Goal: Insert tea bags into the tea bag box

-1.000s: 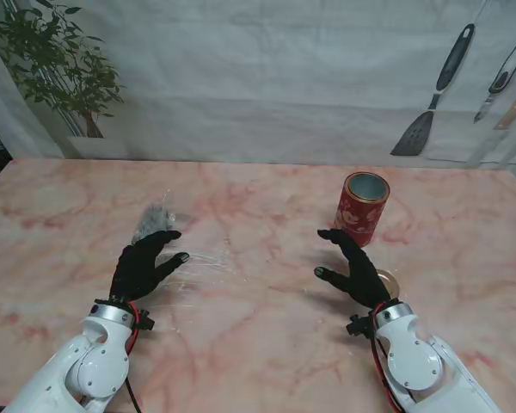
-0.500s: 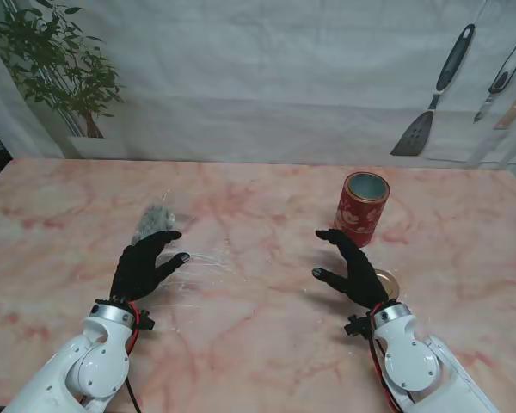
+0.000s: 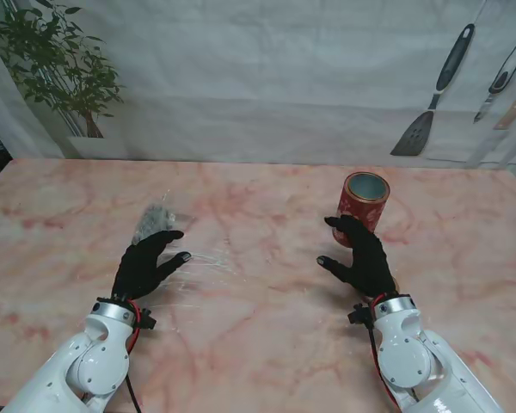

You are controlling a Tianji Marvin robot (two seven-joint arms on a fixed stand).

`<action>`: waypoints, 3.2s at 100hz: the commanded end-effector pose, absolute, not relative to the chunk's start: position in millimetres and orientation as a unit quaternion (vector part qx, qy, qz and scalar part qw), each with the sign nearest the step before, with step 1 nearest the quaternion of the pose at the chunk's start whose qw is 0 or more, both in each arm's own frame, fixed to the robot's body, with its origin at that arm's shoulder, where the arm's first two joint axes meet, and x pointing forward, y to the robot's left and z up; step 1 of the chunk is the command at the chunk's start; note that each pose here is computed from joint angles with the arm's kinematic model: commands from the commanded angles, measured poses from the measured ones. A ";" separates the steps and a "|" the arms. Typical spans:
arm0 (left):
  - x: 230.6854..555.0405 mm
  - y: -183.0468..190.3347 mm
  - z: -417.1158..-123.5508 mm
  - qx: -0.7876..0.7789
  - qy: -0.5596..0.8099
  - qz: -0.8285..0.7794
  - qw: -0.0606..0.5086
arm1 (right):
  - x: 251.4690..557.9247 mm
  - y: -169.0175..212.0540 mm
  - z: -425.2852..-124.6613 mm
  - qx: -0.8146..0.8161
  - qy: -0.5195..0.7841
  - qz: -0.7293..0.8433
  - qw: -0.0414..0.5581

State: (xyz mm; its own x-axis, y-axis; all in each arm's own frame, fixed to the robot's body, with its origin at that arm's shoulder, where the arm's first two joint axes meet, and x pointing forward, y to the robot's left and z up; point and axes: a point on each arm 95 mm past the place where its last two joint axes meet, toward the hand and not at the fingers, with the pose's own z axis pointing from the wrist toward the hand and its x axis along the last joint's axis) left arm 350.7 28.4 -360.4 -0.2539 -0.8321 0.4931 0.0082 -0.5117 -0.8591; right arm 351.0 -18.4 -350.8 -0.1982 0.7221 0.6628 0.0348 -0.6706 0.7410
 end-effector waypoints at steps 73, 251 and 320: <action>351.3 23.8 -359.3 -0.530 0.400 -0.688 0.293 | 380.3 -36.2 -308.8 0.532 0.303 0.682 0.400; 350.8 23.6 -359.9 -0.534 0.409 -0.683 0.285 | 446.0 -54.2 -299.1 0.613 0.313 0.591 0.420; 350.1 24.3 -360.3 -0.535 0.408 -0.682 0.287 | 462.5 -16.9 -289.7 0.572 0.319 0.651 0.384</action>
State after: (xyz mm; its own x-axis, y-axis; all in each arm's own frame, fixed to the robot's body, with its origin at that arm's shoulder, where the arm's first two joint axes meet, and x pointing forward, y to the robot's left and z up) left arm 350.9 25.3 -360.5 -0.2627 -0.8284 0.4946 -0.0341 -0.5043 -0.8628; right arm 458.7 -26.7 -294.6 -0.0223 0.8726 0.4880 -0.1350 -0.4863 0.8633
